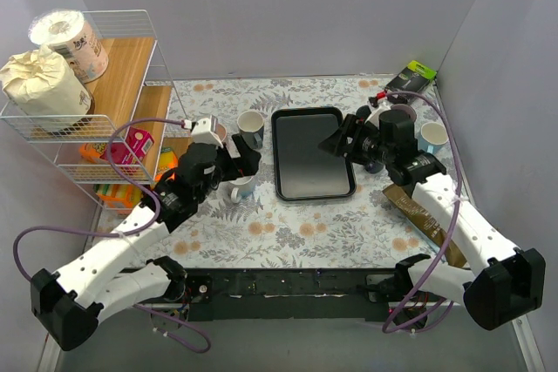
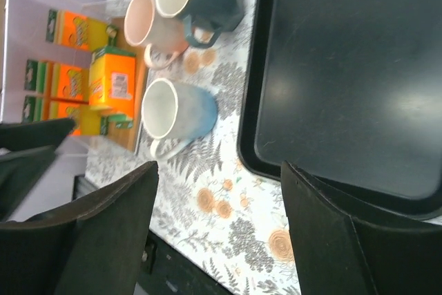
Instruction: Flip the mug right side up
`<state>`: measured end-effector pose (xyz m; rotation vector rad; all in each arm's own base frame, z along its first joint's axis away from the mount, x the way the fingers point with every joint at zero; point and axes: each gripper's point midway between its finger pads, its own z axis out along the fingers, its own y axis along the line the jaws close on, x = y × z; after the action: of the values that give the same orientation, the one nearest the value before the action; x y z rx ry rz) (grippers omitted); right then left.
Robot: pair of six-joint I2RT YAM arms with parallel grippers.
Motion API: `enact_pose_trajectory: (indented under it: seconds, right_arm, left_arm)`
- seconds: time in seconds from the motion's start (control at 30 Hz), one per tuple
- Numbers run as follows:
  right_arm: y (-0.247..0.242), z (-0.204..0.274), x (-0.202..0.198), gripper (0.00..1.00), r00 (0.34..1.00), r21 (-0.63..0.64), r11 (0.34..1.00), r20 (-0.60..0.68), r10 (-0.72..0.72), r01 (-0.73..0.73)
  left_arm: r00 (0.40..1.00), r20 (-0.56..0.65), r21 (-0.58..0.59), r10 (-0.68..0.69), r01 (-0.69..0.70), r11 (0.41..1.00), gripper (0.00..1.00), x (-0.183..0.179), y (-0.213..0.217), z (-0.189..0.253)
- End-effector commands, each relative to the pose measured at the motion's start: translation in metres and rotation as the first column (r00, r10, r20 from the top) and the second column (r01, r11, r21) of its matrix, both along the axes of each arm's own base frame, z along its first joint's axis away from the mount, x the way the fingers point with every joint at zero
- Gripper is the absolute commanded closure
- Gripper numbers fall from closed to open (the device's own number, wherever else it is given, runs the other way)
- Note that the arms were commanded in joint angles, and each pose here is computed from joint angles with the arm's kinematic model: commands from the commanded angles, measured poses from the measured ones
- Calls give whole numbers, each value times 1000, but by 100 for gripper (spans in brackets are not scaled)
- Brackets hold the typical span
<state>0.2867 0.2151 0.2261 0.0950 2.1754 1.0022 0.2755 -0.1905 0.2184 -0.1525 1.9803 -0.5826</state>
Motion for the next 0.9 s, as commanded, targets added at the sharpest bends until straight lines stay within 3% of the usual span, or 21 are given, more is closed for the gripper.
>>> enact_pose_trajectory:
  seconds: [0.0,0.13,0.27,0.37,0.47,0.77,0.87]
  right_arm:
    - [-35,43,13,21,983,-121,982,128,-130,146]
    - [-74,95,11,21,930,-190,939,288,-227,288]
    - [-124,167,-9,20,802,-201,863,510,-311,463]
    - [-157,210,-34,20,702,-132,805,584,-408,578]
    - [-172,239,-61,20,625,-24,796,633,-457,605]
    - [-201,261,-99,20,548,57,749,645,-532,660]
    - [-197,259,-99,20,555,78,760,635,-537,646]
  left_arm:
    - [995,9,-68,-99,99,993,2,-17,-12,57]
    - [992,-70,-66,-103,98,993,2,-21,-15,72]
    - [994,-73,-65,-86,81,995,2,-25,-8,89]
    - [998,-16,-81,-63,62,995,2,-27,1,113]
    - [1000,16,-108,-7,9,994,2,-28,12,135]
    - [996,81,-127,35,-24,992,2,-36,30,177]
    - [994,103,-137,34,-20,990,2,-40,34,184]
